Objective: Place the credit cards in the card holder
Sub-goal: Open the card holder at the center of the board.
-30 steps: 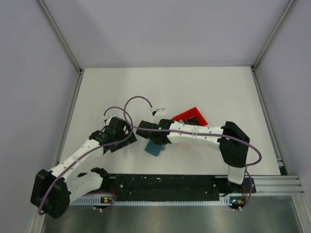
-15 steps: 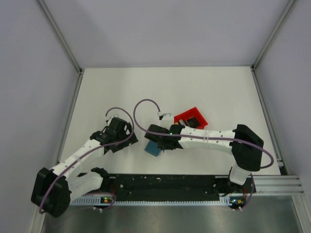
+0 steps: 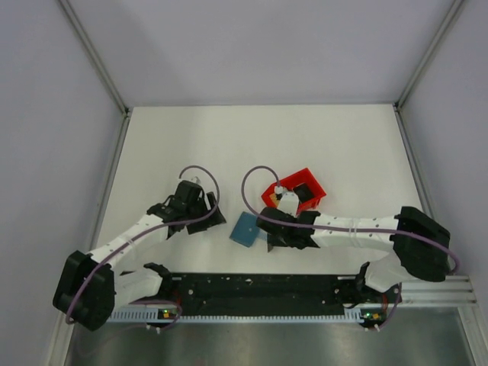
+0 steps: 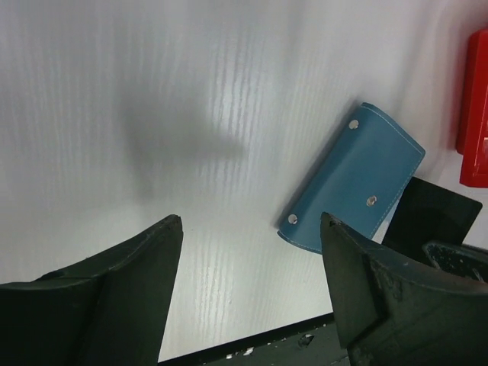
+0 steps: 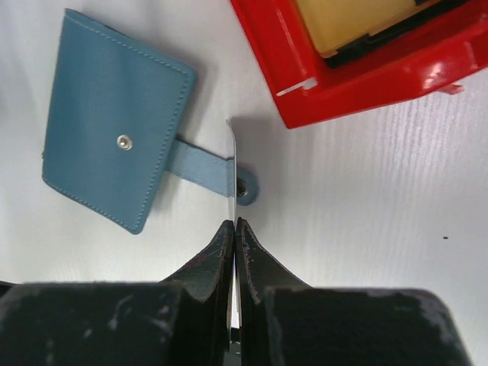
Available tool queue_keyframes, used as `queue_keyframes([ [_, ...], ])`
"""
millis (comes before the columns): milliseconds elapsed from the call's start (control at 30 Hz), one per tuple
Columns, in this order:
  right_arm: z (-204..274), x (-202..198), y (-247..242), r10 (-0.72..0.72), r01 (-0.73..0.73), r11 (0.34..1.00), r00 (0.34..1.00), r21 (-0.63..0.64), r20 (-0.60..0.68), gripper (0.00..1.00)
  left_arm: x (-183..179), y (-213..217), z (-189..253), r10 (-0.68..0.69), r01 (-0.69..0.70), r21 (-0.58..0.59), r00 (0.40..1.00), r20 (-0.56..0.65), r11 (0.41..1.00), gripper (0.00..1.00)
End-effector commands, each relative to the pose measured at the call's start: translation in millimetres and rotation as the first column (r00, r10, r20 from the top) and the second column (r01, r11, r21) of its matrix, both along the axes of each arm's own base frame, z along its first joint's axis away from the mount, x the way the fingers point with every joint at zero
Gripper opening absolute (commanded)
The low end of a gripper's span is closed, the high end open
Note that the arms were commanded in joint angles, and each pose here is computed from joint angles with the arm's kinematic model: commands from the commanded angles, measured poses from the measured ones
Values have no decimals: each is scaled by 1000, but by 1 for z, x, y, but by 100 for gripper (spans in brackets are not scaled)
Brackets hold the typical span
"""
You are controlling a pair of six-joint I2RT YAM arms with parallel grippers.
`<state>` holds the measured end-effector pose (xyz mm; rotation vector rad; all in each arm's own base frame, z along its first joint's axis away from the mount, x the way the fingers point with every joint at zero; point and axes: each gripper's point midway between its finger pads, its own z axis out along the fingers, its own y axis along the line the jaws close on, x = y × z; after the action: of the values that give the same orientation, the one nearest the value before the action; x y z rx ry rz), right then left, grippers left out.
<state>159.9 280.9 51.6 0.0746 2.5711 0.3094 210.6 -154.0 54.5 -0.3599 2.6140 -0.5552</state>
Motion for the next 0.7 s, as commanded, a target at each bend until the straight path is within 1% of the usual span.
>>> queue_keyframes([
  [0, 8, 8, 14, -30, 29, 985, 1000, 169, 3, 0, 6, -21, 6, -94, 99, -86, 994, 58, 991, 74],
  [67, 9, 13, 13, -38, 34, 980, 999, 195, 20, 0, 6, -27, 5, -112, 118, -109, 992, 61, 987, 68],
  [167, 9, 15, 15, -44, 38, 961, 999, 274, 13, 0, 4, -33, -1, -135, 140, -118, 990, 50, 983, 61],
  [233, 6, 16, 15, -47, 47, 945, 999, 324, -7, 0, 3, -35, -5, -150, 154, -118, 988, 39, 981, 50],
  [300, 4, 16, 17, -40, 44, 930, 999, 364, -19, 0, 3, -38, -8, -166, 169, -114, 986, 31, 979, 42],
  [400, 9, 17, 20, -23, 20, 919, 1000, 393, 4, 0, 4, -37, -11, -164, 166, -107, 986, 24, 980, 26],
  [433, 13, 19, 22, -19, 12, 916, 1000, 401, 15, 0, 5, -38, -11, -165, 167, -110, 986, 26, 980, 23],
  [467, 15, 20, 22, -16, 5, 914, 1000, 406, 25, 0, 5, -40, -11, -174, 176, -115, 984, 30, 978, 17],
  [533, 18, 21, 23, -13, -2, 912, 999, 410, 34, 0, 5, -41, -13, -177, 178, -119, 984, 22, 977, 8],
  [567, 18, 21, 22, -13, -2, 912, 999, 410, 34, 0, 6, -41, -15, -176, 176, -119, 984, 17, 977, 5],
  [600, 25, 24, 28, -13, -11, 899, 999, 438, 51, 0, 5, -41, -17, -177, 177, -116, 984, 10, 977, 3],
  [667, 25, 25, 28, -10, -12, 896, 999, 443, 49, 0, 6, -41, -20, -179, 179, -113, 984, 8, 977, 0],
])
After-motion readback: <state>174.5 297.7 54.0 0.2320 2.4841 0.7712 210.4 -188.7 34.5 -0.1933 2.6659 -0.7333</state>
